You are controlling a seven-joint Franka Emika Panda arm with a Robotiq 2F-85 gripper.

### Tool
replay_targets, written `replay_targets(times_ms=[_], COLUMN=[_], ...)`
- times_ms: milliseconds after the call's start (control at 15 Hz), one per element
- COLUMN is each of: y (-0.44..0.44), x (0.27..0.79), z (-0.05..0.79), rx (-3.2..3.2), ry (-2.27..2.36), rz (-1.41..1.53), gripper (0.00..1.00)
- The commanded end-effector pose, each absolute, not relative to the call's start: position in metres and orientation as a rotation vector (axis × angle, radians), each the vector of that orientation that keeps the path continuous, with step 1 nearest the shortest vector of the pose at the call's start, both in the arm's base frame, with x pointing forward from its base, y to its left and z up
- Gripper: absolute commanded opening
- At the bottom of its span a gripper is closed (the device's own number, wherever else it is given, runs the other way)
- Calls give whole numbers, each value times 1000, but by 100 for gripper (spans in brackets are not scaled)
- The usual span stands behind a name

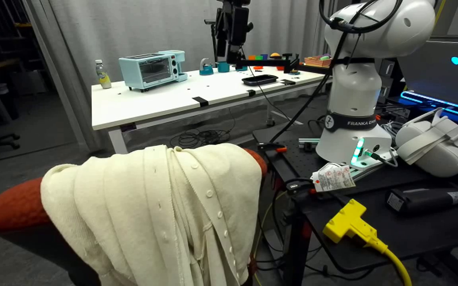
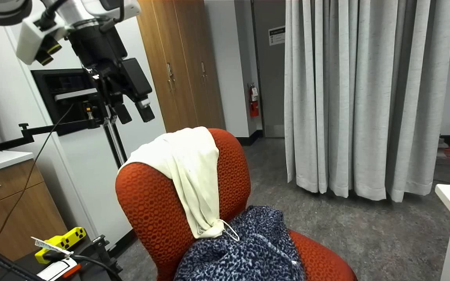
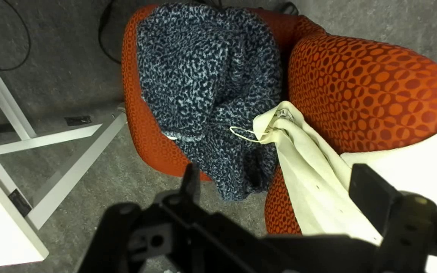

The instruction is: Move the white jersey from the back of the chair to the seat of the chair

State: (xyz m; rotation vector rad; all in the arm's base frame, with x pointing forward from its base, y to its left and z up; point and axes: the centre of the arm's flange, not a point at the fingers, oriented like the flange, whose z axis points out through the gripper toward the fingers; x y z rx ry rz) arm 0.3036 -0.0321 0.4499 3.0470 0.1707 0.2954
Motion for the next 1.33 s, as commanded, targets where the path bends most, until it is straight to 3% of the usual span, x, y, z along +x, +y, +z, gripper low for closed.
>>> replay_targets(times_ms=[0, 867, 1267], y=[-32, -32, -34], x=[304, 304, 303], z=[450, 450, 456], rx=[3047, 3047, 3061], ry=[171, 171, 222], rz=[295, 295, 148], gripper=[100, 100, 100])
